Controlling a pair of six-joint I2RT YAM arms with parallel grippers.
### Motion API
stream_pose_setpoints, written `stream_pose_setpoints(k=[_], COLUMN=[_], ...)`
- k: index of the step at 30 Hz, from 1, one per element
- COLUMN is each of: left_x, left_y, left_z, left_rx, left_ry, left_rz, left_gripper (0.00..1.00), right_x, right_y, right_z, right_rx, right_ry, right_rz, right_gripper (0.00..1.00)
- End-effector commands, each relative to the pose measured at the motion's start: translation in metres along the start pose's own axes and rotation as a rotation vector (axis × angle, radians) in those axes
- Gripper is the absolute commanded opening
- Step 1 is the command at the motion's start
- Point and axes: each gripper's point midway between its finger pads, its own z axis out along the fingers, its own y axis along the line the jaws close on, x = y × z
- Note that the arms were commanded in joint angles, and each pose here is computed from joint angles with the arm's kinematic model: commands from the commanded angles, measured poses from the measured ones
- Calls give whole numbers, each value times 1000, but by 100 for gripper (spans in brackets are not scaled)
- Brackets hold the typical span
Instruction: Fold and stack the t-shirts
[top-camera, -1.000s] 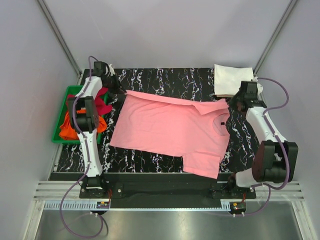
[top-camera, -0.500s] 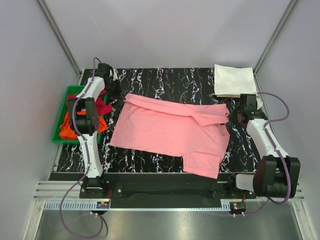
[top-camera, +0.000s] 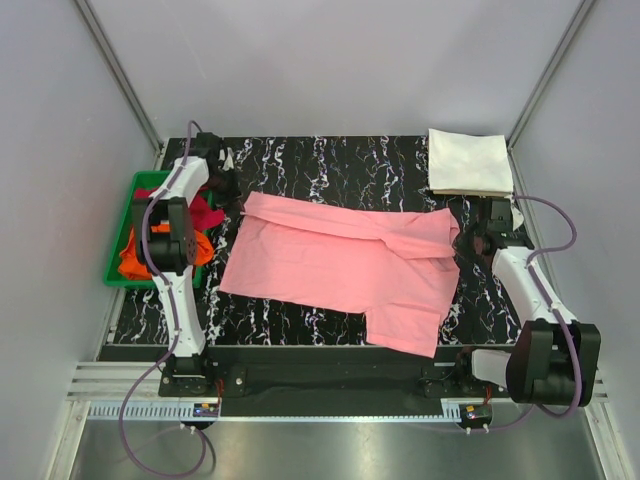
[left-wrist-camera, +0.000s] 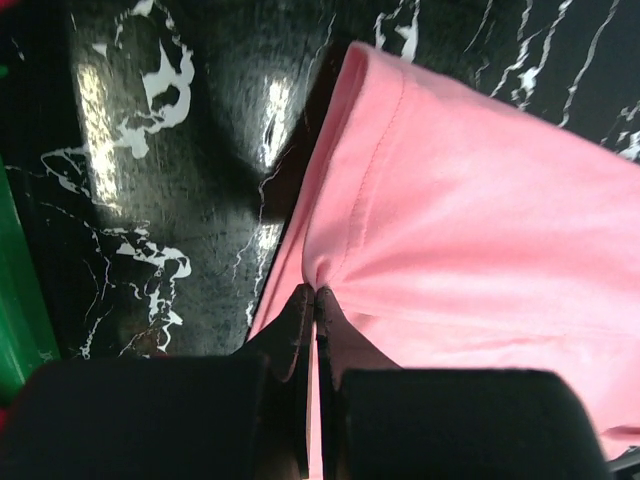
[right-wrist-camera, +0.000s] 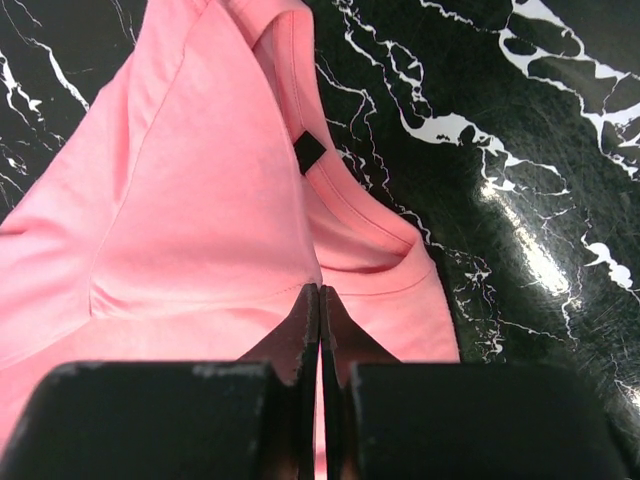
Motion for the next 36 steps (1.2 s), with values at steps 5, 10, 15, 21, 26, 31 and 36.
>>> stream_pose_setpoints(k=[5, 10, 15, 21, 26, 31, 36], left_x=[-3, -3, -3, 7, 19, 20, 0], left_y=[9, 12, 13, 12, 12, 14, 2], left_z=[-17, -18, -17, -10, -4, -12, -36], left_rx=[-79, -95, -99, -100, -133, -158, -148], left_ry=[-43, -42, -40, -8, 38, 48, -23], left_rz=[33, 32, 30, 32, 43, 46, 89], left_gripper=[0, 0, 0, 0, 2, 20, 34], right_x=[4, 1, 2, 30, 41, 45, 43], right_y=[-5, 4, 8, -14, -23, -32, -37], right_z=[-5, -20, -31, -11, 0, 1, -2], right_rx=[3, -37, -67, 3, 38, 65, 103], right_ry=[1, 5, 14, 75, 116, 111, 110], right_rz=[18, 28, 39, 45, 33, 21, 26], right_gripper=[0, 0, 0, 0, 0, 0, 36])
